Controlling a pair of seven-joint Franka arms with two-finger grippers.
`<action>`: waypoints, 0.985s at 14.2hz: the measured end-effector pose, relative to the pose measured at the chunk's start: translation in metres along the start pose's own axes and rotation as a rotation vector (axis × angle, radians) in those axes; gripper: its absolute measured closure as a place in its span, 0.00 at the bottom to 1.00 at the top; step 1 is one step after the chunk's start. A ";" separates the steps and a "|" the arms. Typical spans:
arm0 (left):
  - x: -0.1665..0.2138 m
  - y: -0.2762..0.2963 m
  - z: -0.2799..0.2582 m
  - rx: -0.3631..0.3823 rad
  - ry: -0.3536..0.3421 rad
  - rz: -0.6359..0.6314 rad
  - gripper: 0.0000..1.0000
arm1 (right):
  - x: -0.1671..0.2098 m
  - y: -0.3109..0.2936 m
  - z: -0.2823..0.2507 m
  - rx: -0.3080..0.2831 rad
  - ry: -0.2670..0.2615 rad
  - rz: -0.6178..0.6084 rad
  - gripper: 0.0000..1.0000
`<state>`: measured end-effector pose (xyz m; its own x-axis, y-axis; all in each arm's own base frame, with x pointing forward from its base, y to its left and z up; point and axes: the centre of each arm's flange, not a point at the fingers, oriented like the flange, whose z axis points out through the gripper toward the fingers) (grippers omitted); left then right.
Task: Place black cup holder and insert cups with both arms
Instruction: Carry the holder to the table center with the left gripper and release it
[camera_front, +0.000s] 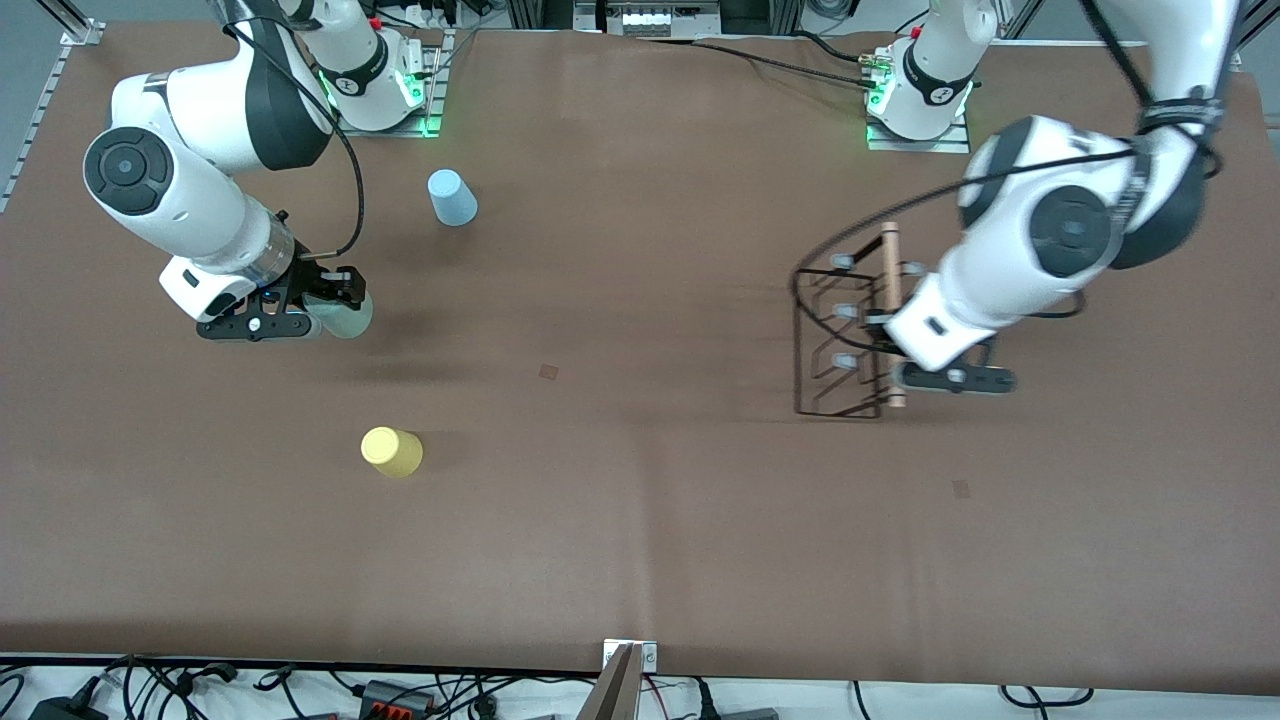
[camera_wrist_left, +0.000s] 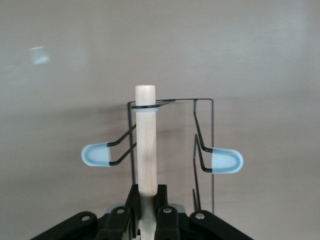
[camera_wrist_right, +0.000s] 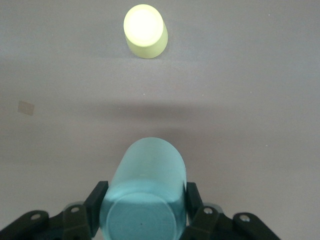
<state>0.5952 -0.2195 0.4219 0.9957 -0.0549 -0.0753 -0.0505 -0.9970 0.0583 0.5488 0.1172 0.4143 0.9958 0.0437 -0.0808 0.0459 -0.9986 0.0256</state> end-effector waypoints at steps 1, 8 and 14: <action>-0.001 0.024 0.005 -0.015 0.027 -0.005 0.84 | 0.000 0.000 0.000 0.000 0.000 0.000 0.33; -0.021 0.159 0.051 -0.148 0.146 -0.067 0.84 | 0.001 0.001 0.004 -0.002 -0.008 0.002 0.33; -0.039 0.229 0.069 -0.206 0.134 -0.118 0.84 | 0.002 0.006 0.006 -0.002 -0.012 0.011 0.33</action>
<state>0.5397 -0.4493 0.3694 0.9959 0.0821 0.0380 0.0695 -0.9633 0.2593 0.5502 0.1114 0.4087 0.9952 0.0328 -0.0927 0.0355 -0.9990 0.0280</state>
